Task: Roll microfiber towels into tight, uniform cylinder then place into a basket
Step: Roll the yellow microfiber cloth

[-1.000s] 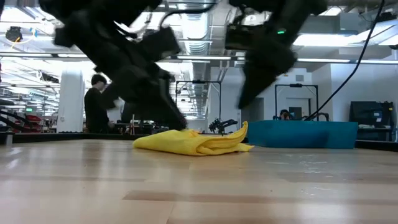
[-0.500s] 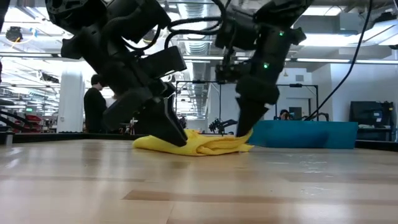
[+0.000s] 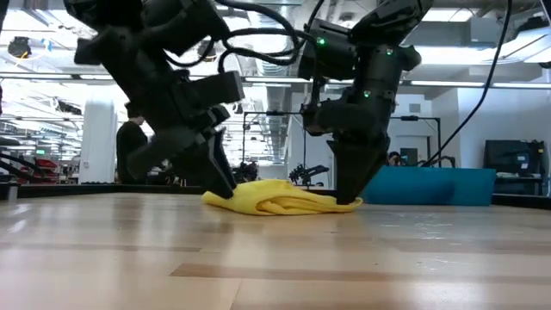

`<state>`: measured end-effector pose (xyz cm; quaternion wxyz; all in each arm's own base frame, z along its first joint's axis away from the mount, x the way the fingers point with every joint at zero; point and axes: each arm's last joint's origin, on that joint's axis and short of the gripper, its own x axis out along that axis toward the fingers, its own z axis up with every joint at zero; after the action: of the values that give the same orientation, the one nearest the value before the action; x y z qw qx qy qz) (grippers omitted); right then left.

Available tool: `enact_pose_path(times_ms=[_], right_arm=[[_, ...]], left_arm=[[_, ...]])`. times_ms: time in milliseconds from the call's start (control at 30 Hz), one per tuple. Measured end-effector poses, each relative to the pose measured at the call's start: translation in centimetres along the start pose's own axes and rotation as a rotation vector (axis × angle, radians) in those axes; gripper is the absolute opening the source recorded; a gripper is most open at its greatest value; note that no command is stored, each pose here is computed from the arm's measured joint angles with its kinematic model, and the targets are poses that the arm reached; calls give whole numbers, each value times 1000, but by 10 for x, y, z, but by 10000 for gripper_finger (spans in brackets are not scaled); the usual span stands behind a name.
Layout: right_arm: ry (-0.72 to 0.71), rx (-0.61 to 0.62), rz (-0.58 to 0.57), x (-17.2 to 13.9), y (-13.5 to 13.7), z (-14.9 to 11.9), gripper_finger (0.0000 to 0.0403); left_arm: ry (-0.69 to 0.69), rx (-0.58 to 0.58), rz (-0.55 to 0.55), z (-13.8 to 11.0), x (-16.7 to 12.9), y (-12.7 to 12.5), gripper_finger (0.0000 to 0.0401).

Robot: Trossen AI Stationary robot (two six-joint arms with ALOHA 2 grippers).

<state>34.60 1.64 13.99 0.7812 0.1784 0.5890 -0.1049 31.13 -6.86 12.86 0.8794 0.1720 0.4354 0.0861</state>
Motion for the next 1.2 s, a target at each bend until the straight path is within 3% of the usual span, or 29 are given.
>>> enact_pose_path(times_ms=[300, 433, 600, 767, 1000, 1200], right_arm=[[-55, 150, 162, -1, 19, 5, 120], [-101, 137, 230, -2, 28, 9, 120], [-108, 98, 231, -16, 25, 15, 120], [-191, 45, 186, -41, 27, 16, 120], [-305, -44, -56, -84, 41, -14, 120], [-355, -177, -48, -99, 64, -36, 120]], left_arm=[[-8, 17, -30, 3, -42, -3, 103], [-28, 21, -24, 3, -66, -7, 103], [-98, 24, -39, 8, -79, -16, 103], [-105, 44, -45, 8, -70, -21, 103], [-110, 55, -13, 3, -40, -26, 103], [-91, 80, -70, 0, -24, -27, 103]])
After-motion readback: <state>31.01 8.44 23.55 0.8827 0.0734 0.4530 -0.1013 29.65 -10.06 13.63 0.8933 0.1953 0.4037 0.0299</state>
